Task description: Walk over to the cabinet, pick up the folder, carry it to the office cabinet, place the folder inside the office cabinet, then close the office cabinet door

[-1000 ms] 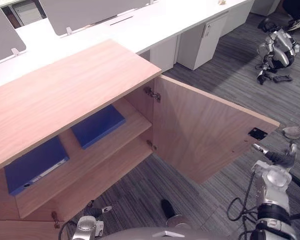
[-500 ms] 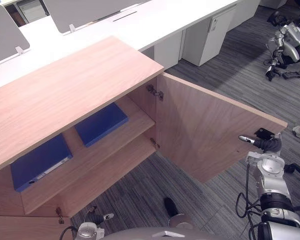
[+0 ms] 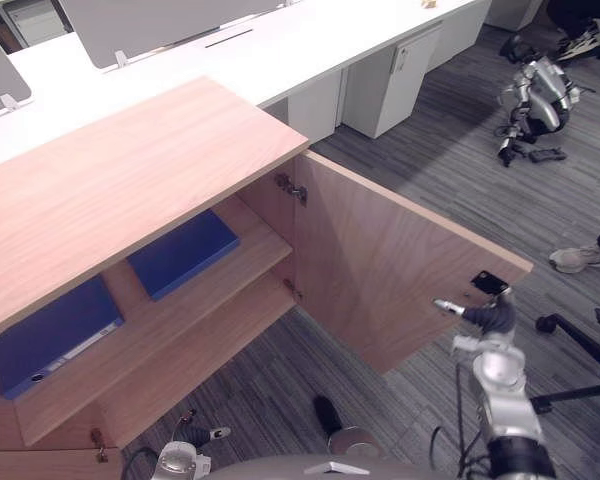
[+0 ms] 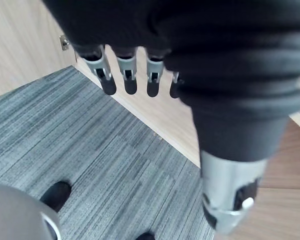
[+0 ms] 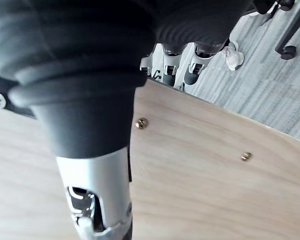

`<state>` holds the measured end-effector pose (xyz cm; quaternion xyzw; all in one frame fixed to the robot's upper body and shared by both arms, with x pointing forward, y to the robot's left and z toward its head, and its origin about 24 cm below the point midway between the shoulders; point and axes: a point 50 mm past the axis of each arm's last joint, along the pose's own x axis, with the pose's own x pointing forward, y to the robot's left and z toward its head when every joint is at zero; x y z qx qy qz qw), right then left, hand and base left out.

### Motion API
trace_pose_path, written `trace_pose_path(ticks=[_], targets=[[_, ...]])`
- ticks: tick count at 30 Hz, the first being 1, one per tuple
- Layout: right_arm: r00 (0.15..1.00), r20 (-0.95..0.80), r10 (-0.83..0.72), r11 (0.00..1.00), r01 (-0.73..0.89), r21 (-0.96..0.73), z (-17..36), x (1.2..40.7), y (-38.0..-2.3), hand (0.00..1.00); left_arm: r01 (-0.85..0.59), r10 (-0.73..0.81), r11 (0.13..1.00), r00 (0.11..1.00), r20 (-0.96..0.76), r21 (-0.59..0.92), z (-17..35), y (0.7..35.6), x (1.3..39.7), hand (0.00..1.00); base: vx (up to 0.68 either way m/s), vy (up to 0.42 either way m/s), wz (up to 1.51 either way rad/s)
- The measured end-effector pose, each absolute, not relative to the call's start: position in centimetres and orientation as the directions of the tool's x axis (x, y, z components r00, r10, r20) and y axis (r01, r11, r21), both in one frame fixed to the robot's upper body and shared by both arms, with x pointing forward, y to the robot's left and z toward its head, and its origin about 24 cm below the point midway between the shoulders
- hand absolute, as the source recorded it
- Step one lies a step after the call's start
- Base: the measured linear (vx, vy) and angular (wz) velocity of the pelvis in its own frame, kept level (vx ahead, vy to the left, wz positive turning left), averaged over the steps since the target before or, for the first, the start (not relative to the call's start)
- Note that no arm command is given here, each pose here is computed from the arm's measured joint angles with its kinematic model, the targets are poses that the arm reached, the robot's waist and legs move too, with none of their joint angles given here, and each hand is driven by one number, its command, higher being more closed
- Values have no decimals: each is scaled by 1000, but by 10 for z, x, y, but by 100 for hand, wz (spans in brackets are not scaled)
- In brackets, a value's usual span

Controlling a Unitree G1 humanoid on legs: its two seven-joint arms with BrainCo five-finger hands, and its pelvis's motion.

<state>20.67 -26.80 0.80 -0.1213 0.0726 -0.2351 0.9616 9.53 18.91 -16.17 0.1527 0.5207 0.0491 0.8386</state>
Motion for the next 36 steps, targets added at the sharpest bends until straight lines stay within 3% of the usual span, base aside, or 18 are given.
trace_pose_path(ticks=[8,12,16,20,31,36], targets=[[945,-191,-265,955,230,-187,-4,156,-207,0,125,230,941,449,-863,316,-163,186,97,0,-59,-54,-3],[961,-273,-30,994,-1,-110,-13,136,-164,0,204,213,920,461,-862,336,-162,186,99,0,-93,-53,-4],[929,-235,285,948,-310,-75,-5,144,-123,0,277,195,891,480,-855,359,-161,186,106,0,-93,-54,6],[873,-105,476,869,-486,-99,26,152,-104,0,333,187,864,484,-855,377,-159,192,111,0,-52,-30,23],[803,1,596,797,-591,-126,46,172,-88,0,325,228,849,487,-843,417,-154,217,116,0,-37,22,48],[828,-129,546,829,-556,-63,10,204,-89,0,257,285,861,468,-836,438,-152,235,109,0,21,36,58]])
